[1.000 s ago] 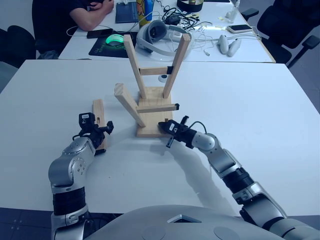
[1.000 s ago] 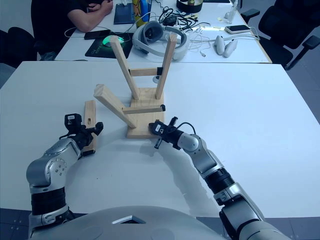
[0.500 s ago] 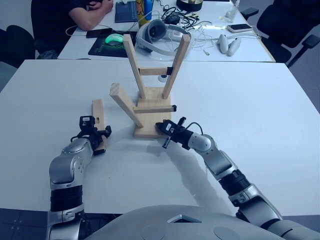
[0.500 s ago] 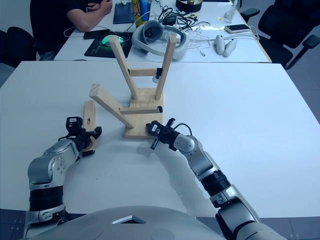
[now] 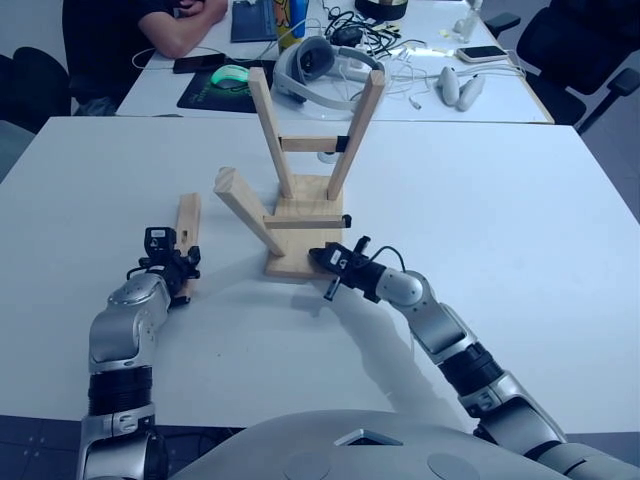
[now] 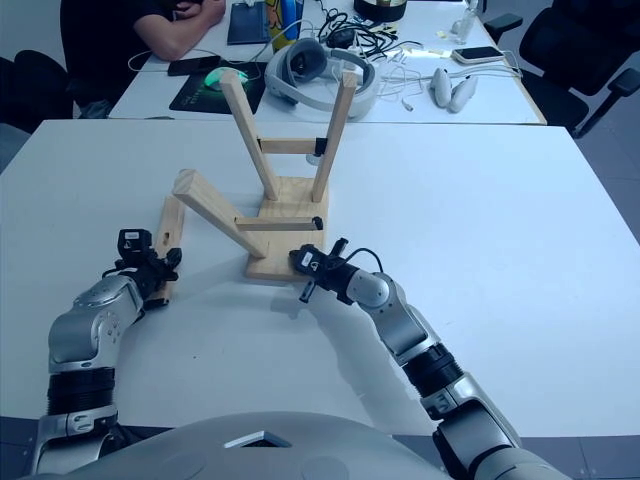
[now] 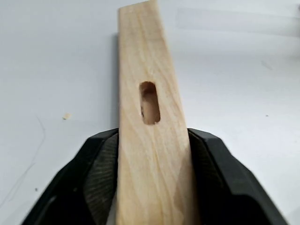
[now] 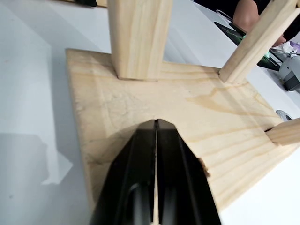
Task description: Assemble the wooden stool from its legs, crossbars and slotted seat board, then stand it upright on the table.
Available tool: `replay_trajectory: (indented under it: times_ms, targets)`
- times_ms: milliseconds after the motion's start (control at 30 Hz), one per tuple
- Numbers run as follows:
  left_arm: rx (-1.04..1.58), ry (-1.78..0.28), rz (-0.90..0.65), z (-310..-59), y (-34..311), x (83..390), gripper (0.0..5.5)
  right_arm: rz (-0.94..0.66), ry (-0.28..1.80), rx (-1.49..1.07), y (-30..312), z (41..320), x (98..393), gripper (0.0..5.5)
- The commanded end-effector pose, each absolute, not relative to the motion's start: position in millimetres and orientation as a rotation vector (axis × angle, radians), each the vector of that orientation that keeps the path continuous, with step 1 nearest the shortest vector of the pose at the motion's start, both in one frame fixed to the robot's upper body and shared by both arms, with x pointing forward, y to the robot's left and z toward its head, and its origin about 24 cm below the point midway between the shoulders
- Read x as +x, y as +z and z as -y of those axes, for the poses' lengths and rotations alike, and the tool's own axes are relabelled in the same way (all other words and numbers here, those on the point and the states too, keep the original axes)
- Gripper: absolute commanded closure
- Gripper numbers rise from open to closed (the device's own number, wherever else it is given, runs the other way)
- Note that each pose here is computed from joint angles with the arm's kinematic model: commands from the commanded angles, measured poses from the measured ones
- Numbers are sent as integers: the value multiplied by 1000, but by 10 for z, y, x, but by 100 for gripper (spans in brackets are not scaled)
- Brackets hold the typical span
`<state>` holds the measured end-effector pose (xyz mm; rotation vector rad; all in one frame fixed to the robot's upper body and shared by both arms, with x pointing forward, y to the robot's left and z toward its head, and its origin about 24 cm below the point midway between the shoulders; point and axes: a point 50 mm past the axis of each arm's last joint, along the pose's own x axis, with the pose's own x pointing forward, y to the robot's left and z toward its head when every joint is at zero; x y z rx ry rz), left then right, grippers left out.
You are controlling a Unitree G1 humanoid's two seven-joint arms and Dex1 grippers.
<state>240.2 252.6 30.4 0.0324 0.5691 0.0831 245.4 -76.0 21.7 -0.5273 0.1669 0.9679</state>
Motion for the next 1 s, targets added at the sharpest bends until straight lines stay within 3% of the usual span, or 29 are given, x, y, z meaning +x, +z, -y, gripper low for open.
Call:
replay_trajectory:
  times_ms: [33, 167, 300, 400, 533, 633, 767, 867, 1000]
  targets:
    - [42, 100, -457, -2638, 438, 2537, 344, -225, 985, -507, 82, 937, 2358, 550]
    - [11, 117, -327, -2760, 635, 2681, 344, -131, 1007, -479, 360, 980, 2371, 550]
    - [6, 142, -186, -2930, 950, 2788, 344, -194, 1115, -417, 546, 1169, 2192, 530]
    - [29, 120, 8, -3036, 1401, 2870, 344, -372, 1107, -337, 628, 1602, 2071, 495]
    - [42, 108, 236, -3180, 2102, 2873, 344, -465, 960, -157, 998, 2269, 2287, 444]
    - [-15, -87, 427, -3006, 2660, 2868, 344, -319, 970, -34, 1492, 2367, 2442, 400]
    - [-26, -493, 575, -2506, 3277, 2771, 344, -57, 1118, 156, 2161, 2191, 2550, 342]
    - [-27, -699, 579, -2165, 3474, 2814, 344, 82, 1148, 257, 2444, 2088, 2638, 297]
    - [-91, -1015, 505, -1616, 3432, 2901, 344, 205, 1201, 412, 2688, 1876, 2778, 243]
